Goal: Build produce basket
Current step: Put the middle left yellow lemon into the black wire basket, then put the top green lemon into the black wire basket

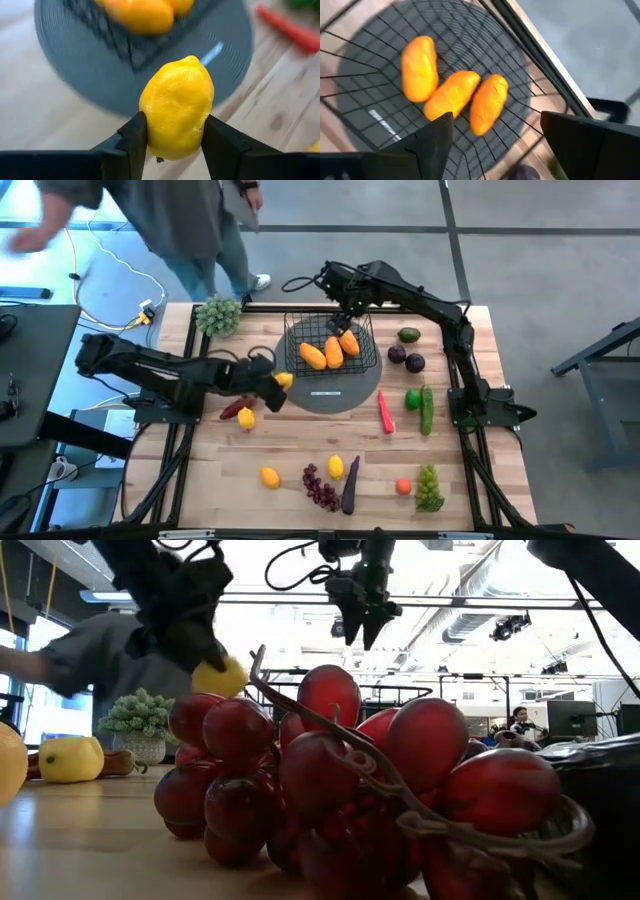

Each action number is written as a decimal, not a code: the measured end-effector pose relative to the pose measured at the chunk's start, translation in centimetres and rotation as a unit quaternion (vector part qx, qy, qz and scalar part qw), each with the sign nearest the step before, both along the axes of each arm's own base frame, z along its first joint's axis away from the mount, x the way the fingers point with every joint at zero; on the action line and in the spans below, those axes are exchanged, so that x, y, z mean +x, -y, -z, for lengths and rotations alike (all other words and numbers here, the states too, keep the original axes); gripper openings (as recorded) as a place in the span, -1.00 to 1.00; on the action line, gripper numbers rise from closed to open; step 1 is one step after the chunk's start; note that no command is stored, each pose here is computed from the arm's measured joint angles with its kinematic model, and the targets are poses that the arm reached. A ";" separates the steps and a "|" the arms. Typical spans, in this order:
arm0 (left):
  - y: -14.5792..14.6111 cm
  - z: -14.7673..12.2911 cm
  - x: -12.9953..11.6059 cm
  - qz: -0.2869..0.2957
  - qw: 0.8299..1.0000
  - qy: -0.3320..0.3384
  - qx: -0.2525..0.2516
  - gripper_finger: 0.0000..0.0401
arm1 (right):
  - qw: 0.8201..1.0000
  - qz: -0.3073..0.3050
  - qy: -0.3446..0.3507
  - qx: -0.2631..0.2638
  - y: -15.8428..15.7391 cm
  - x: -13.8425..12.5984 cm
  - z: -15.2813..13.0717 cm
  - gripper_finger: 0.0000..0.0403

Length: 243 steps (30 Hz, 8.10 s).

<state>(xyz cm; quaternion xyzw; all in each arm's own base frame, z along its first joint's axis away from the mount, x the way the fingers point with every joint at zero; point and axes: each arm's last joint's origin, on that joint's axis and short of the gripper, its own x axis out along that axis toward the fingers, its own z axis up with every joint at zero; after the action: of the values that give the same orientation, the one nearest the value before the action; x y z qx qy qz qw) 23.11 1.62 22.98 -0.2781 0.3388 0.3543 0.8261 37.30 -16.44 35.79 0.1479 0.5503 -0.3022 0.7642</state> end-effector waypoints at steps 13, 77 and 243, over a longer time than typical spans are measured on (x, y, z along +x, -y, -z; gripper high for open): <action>-5.4 -3.5 -0.3 0.025 0.990 0.100 0.101 -0.28 | 0.997 0.067 -0.031 -0.020 0.2 -0.9 0.0 0.40; -15.1 -5.6 3.6 0.115 0.985 0.037 0.121 0.34 | 0.988 0.137 -0.040 -0.061 4.0 -5.6 -2.0 0.40; -17.7 -8.9 -0.3 0.199 0.971 0.127 0.049 0.34 | 0.958 0.138 0.245 -0.052 -1.1 -13.9 4.6 -0.37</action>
<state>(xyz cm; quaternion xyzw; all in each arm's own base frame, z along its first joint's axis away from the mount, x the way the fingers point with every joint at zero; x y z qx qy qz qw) 22.85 19.31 31.85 -0.2065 0.2621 0.1609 0.9289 23.35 -15.32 31.24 0.2518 0.3041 -0.3873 0.8331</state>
